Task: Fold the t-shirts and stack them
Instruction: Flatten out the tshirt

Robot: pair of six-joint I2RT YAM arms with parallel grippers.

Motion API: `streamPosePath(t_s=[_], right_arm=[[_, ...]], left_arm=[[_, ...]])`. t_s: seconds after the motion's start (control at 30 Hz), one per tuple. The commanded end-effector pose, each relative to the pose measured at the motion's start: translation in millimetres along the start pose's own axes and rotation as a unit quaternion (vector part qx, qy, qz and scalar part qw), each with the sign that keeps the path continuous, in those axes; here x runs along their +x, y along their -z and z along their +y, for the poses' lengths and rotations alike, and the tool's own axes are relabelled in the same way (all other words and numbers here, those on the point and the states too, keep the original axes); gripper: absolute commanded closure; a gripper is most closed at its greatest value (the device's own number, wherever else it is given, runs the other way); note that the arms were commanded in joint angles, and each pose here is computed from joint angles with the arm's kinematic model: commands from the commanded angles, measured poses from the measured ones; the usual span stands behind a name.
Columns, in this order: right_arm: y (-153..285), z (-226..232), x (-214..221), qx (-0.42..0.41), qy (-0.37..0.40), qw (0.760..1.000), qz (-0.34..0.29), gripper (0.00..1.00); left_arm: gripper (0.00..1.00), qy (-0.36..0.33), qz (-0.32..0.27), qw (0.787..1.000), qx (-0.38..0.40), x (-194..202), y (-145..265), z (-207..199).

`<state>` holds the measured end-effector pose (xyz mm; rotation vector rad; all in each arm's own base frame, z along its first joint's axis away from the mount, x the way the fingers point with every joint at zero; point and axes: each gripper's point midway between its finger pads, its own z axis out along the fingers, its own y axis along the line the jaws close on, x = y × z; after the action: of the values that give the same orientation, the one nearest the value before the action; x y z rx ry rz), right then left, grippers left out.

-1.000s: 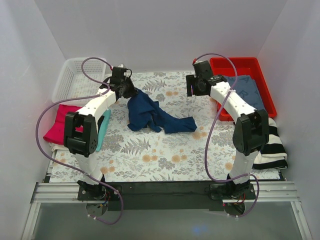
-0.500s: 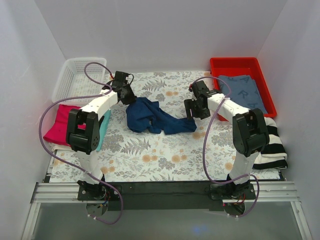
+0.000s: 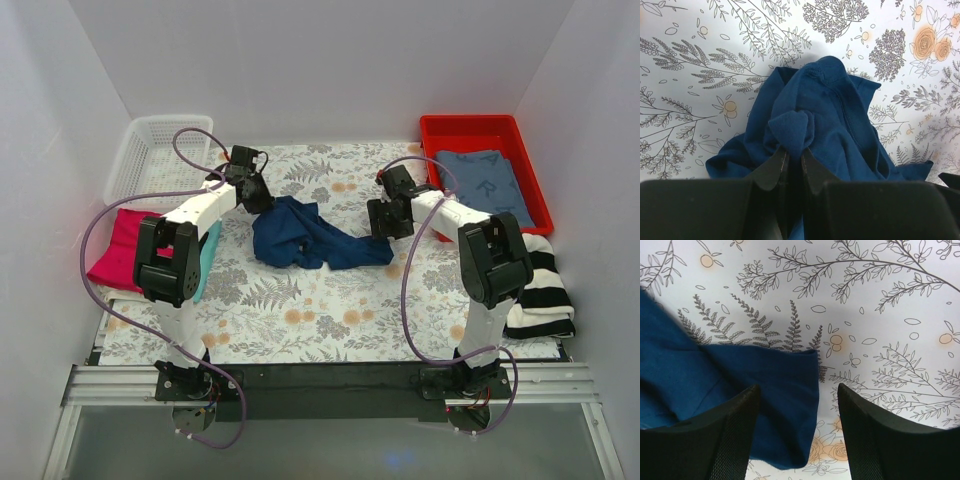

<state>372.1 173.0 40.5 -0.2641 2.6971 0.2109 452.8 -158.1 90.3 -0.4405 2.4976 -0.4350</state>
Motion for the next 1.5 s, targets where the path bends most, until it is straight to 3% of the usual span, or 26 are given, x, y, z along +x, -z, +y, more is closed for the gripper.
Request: streamPosePath(t_s=[0.0, 0.1, 0.4, 0.6, 0.63, 0.87, 1.2, 1.47], right_arm=[[-11.6, -0.8, -2.6, 0.006, -0.003, 1.000, -0.007, 0.31], [-18.0, -3.2, -5.9, 0.012, -0.002, 1.000, -0.017, 0.33], [-36.5, -6.0, 3.6, 0.029, 0.003, 1.000, 0.006, 0.52], [-24.5, -19.4, 7.4, 0.067, 0.026, 0.997, 0.016, 0.85], [-22.5, -22.0, 5.1, 0.075, 0.028, 0.997, 0.013, 0.97], [3.0, -39.0, -27.8, 0.137, 0.026, 0.990, -0.024, 0.99], [97.3, -71.7, -139.4, 0.229, -0.020, 0.955, -0.187, 0.99], [179.5, -62.9, -211.6, 0.219, -0.048, 0.925, -0.306, 0.99]], left_arm=[[1.00, -0.008, 0.019, 1.000, -0.003, 11.8, 1.1, 5.8], [1.00, -0.008, 0.026, 1.000, -0.001, 16.3, 0.4, 6.5], [1.00, -0.006, 0.028, 1.000, -0.002, 18.3, 2.5, 9.2], [1.00, 0.001, 0.025, 1.000, -0.006, 16.4, 5.7, 14.2], [1.00, 0.003, 0.024, 1.000, -0.006, 15.5, 6.6, 14.8], [1.00, 0.002, 0.020, 1.000, 0.001, 11.7, 9.8, 12.1], [0.99, -0.014, 0.002, 1.000, 0.002, -3.4, 16.8, 6.9], [1.00, -0.036, -0.038, 0.998, 0.029, -33.0, 37.1, -14.3]])
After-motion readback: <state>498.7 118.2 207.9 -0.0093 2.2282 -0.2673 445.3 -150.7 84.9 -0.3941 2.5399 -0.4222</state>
